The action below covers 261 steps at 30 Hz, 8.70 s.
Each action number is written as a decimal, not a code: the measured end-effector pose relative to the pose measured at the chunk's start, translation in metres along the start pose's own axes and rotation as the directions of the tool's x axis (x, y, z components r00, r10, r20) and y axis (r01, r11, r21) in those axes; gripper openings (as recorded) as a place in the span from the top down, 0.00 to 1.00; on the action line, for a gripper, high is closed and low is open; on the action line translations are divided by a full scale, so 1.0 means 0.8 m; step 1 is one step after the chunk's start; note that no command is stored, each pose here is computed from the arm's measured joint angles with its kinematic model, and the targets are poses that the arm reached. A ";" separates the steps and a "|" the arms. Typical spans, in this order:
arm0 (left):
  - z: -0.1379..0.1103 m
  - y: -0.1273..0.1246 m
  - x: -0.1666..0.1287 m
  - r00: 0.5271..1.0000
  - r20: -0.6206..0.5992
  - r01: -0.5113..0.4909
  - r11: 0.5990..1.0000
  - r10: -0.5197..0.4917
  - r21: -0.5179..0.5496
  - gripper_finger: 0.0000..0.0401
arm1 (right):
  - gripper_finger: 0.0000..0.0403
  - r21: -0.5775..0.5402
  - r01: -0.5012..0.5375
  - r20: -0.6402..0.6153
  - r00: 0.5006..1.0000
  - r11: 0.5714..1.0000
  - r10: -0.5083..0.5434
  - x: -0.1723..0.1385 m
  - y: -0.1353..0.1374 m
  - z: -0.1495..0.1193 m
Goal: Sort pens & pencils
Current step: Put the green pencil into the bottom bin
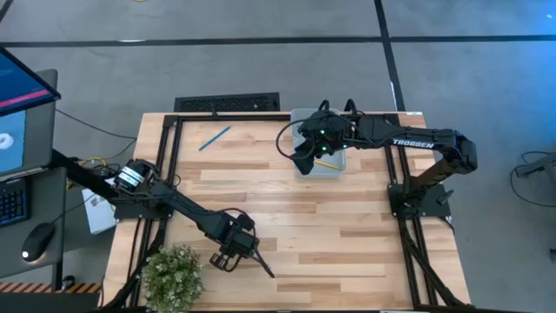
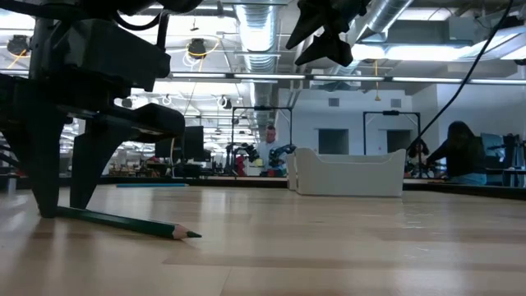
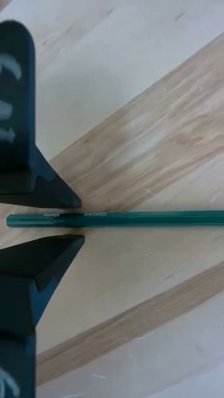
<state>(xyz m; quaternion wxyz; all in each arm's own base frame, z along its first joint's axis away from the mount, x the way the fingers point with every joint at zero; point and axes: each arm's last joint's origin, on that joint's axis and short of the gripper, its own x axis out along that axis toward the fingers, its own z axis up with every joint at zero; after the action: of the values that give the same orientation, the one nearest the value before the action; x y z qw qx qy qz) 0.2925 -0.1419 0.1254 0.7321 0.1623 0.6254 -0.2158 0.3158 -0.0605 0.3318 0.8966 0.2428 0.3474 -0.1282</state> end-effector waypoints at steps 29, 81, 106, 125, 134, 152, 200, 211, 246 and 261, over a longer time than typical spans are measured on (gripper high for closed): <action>-0.003 0.011 -0.004 0.999 0.005 0.040 0.997 -0.040 -0.063 0.97 | 0.48 -0.009 0.000 0.000 1.000 1.000 0.000 0.000 0.000 0.000; -0.143 0.144 -0.268 0.737 0.357 -0.202 0.691 0.574 -0.694 0.97 | 0.48 0.025 0.054 0.033 0.998 0.998 -0.055 -0.004 -0.032 0.014; -0.164 0.199 -0.335 0.319 0.686 0.084 0.702 0.654 -0.707 0.97 | 0.48 -0.117 -0.143 0.432 0.884 0.983 0.180 -0.023 -0.014 0.066; -0.161 0.202 -0.350 0.198 0.745 0.149 0.732 0.637 -0.665 0.97 | 0.48 -0.212 -0.238 0.618 0.719 0.948 0.319 -0.043 0.003 0.089; -0.152 0.210 -0.352 0.133 0.788 0.180 0.768 0.601 -0.615 0.97 | 0.48 -0.250 -0.225 0.667 0.665 0.942 0.336 -0.049 0.006 0.095; -0.145 0.213 -0.351 0.111 0.812 0.185 0.791 0.573 -0.583 0.97 | 0.48 -0.258 -0.219 0.688 0.642 0.941 0.338 -0.052 0.004 0.098; -0.144 0.211 -0.354 0.091 0.836 0.177 0.818 0.541 -0.548 0.97 | 0.48 -0.322 -0.190 0.740 0.561 0.928 0.372 -0.058 0.021 0.100; -0.144 0.211 -0.354 0.091 0.839 0.176 0.821 0.536 -0.544 0.97 | 0.48 -0.298 -0.182 0.733 0.585 0.937 0.347 -0.042 0.020 0.105; -0.154 0.219 -0.355 0.095 0.819 0.150 0.805 0.566 -0.573 0.97 | 0.78 -0.315 -0.138 0.684 0.653 0.939 0.325 -0.027 0.029 0.124; -0.154 0.219 -0.354 0.096 0.804 0.134 0.793 0.587 -0.594 0.96 | 0.89 -0.319 -0.132 0.672 0.667 0.938 0.323 -0.026 0.028 0.122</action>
<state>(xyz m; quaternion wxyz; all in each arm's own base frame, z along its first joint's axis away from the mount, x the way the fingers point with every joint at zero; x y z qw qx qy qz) 0.2438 0.1027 0.3789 0.9908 -0.1286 -0.0150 0.0395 0.3648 -0.0912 0.4165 0.9919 0.1038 -0.0488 -0.0550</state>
